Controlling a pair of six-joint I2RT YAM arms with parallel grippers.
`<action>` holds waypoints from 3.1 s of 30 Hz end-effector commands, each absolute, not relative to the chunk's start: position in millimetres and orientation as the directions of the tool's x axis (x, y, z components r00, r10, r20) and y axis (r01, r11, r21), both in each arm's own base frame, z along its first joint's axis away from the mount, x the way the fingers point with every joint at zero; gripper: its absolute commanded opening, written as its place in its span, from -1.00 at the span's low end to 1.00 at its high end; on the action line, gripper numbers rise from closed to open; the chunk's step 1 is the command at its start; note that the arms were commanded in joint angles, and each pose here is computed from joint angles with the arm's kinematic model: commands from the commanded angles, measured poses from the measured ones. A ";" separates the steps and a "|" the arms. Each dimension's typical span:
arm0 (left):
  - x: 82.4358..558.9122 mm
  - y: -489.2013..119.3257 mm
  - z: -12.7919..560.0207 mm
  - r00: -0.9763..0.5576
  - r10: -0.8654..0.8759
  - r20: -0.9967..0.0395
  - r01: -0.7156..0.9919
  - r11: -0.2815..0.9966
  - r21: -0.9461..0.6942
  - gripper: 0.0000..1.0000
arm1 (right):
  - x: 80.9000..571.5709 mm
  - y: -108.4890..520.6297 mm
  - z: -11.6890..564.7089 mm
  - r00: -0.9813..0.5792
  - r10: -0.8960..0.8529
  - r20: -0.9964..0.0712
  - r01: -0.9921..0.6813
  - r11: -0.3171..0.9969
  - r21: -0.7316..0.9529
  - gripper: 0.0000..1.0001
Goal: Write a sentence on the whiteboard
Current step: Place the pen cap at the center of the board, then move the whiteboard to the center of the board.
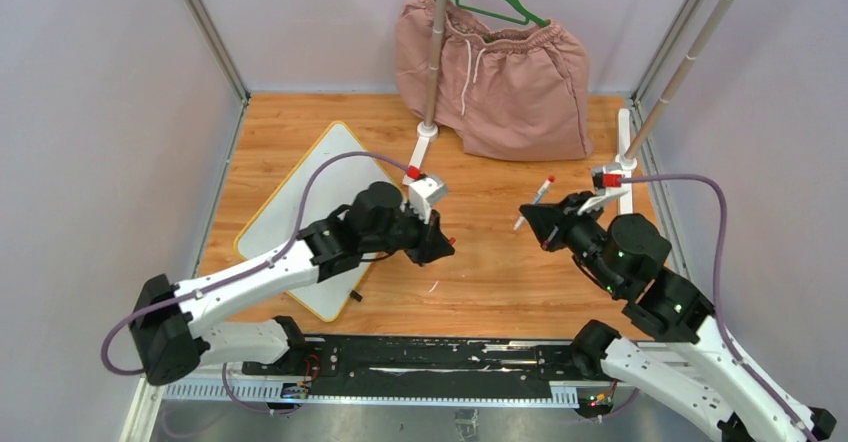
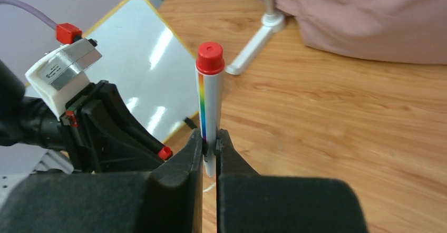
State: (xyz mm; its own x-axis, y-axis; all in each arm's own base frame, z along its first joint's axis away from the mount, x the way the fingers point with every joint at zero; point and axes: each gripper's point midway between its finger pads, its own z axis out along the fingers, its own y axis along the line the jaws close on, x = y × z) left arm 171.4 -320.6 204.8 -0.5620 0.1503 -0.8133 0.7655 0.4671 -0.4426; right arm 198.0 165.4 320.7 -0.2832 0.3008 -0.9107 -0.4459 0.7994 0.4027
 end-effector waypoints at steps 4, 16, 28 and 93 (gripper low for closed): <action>190.6 -324.7 129.2 -0.555 0.479 -0.680 0.743 0.653 -0.147 -1.00 | 174.7 97.7 269.2 -0.328 0.160 -0.931 -0.282 0.924 0.258 -1.00; 222.5 -355.1 43.3 -0.637 0.625 -0.452 0.711 0.703 -0.030 -1.00 | 157.8 90.1 249.7 -0.352 0.198 -0.915 -0.290 0.906 0.308 -1.00; 229.1 -372.8 7.5 -0.660 0.636 -0.400 0.707 0.705 -0.046 -0.56 | 159.0 97.6 249.7 -0.358 0.202 -0.912 -0.311 0.895 0.320 -1.00; 81.9 -305.3 362.3 -0.314 -0.182 -0.932 0.946 0.020 -0.323 -0.07 | 103.3 294.3 413.6 -0.314 0.477 -0.821 -0.904 0.114 0.412 -1.00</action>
State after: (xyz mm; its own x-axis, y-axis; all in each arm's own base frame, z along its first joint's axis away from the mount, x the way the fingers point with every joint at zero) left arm 90.4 -303.6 343.1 -0.3255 -0.1563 -0.9325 0.9361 0.0858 -0.3411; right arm 110.4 300.7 381.3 -0.3762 0.3824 -0.8439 -0.8728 0.1595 0.4613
